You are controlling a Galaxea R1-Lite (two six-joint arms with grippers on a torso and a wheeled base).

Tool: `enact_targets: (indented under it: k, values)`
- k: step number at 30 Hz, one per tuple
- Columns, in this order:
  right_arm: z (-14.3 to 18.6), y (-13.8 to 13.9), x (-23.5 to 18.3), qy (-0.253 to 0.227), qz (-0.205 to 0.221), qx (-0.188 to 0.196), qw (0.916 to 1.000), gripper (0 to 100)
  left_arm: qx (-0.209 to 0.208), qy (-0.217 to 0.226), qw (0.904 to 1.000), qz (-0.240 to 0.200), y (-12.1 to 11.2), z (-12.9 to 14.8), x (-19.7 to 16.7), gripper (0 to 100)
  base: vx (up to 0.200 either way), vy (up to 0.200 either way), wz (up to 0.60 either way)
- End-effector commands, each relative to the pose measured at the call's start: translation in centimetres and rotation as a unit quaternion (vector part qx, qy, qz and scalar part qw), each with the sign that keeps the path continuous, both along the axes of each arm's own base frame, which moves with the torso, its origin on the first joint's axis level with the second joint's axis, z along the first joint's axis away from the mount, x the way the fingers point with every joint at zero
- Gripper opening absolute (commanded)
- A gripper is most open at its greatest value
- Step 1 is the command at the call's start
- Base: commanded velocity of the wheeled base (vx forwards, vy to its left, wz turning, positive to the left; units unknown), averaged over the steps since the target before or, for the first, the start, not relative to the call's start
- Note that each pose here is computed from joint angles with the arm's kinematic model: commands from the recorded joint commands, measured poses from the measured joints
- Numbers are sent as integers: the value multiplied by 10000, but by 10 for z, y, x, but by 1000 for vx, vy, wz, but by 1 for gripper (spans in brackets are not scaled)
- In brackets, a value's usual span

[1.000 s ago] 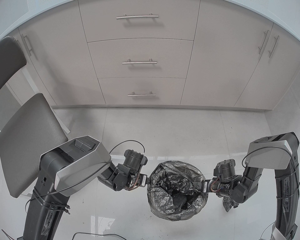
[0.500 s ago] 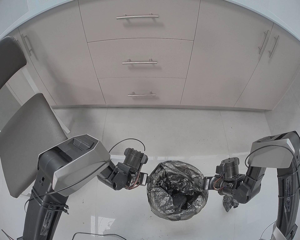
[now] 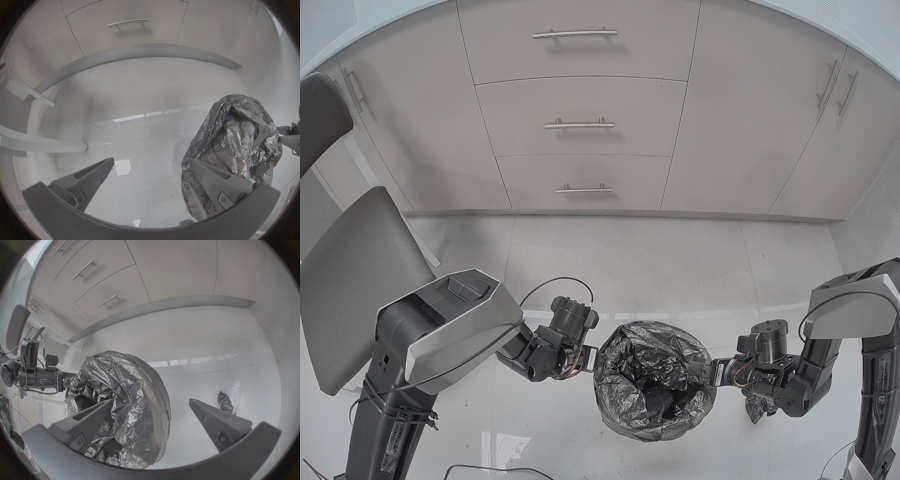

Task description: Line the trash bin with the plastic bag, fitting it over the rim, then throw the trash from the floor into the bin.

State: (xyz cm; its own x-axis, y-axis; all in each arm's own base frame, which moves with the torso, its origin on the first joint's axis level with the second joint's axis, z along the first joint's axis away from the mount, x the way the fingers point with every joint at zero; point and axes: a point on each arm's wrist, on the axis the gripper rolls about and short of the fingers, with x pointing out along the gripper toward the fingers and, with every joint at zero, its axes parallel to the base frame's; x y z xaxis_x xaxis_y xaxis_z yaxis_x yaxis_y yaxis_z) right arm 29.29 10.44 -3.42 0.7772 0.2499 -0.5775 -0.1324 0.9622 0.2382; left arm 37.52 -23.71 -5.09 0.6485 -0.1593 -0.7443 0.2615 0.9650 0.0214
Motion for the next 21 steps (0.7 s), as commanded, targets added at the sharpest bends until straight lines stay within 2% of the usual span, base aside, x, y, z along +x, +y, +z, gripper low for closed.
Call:
enact_targets:
  k: [1, 14, 21]
  values:
    - [-26, -5, -2, 178, -83, -82, 9998, 100, 14, 21, 10000, -1, 0, -3, 0, 100, 0, 0, 0]
    - [-32, -11, -1, 161, -146, -62, 9997, 100, 6, 9, 10000, 7, 0, -2, 0, 100, 0, 0, 0]
    - [-31, -14, -13, 316, -143, -132, 9993, 100, 14, 21, 10000, 7, 1, -3, 0, 100, 0, 0, 0]
